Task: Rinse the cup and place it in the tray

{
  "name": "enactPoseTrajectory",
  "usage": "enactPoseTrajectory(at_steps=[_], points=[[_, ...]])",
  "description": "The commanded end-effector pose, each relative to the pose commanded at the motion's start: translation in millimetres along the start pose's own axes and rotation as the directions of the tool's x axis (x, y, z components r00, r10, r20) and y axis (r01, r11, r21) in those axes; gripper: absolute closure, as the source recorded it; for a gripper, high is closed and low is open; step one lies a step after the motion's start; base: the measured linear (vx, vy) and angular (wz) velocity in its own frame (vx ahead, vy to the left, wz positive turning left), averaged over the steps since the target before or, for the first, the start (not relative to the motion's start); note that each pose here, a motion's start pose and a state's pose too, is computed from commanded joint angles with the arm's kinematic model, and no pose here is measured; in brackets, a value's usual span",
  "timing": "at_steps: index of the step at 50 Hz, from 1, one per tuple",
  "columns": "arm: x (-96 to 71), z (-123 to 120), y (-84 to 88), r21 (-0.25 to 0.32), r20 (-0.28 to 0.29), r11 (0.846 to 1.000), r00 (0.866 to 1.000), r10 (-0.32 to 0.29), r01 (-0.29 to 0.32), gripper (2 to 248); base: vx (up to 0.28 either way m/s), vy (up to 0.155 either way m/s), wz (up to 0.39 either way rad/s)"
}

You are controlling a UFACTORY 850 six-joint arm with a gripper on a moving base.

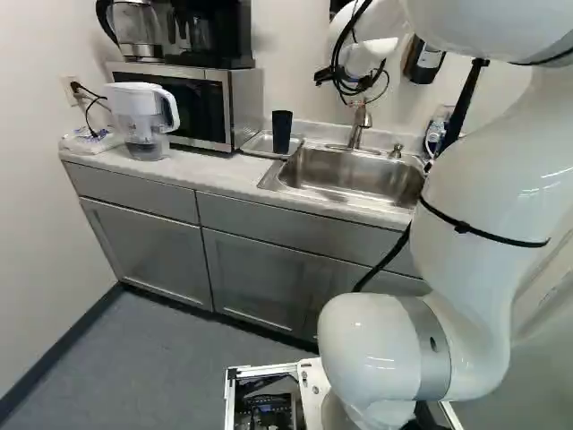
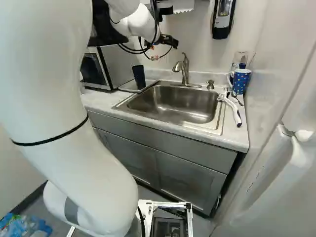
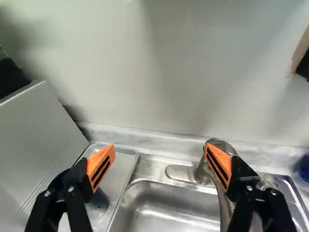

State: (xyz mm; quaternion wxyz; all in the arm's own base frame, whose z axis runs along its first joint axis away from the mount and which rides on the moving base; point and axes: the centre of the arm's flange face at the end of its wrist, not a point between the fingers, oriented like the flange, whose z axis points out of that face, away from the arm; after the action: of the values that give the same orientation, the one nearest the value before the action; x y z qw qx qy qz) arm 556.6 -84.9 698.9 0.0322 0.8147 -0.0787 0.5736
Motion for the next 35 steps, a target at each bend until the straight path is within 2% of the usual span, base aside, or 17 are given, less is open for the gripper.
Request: enactPoseTrajectory(at_steps=[35], points=[[-20.3, -29.2, -21.4, 0.037, 0.107, 0.999, 0.994, -0.018, 0.014, 3, 0.000, 0.000, 0.000]])
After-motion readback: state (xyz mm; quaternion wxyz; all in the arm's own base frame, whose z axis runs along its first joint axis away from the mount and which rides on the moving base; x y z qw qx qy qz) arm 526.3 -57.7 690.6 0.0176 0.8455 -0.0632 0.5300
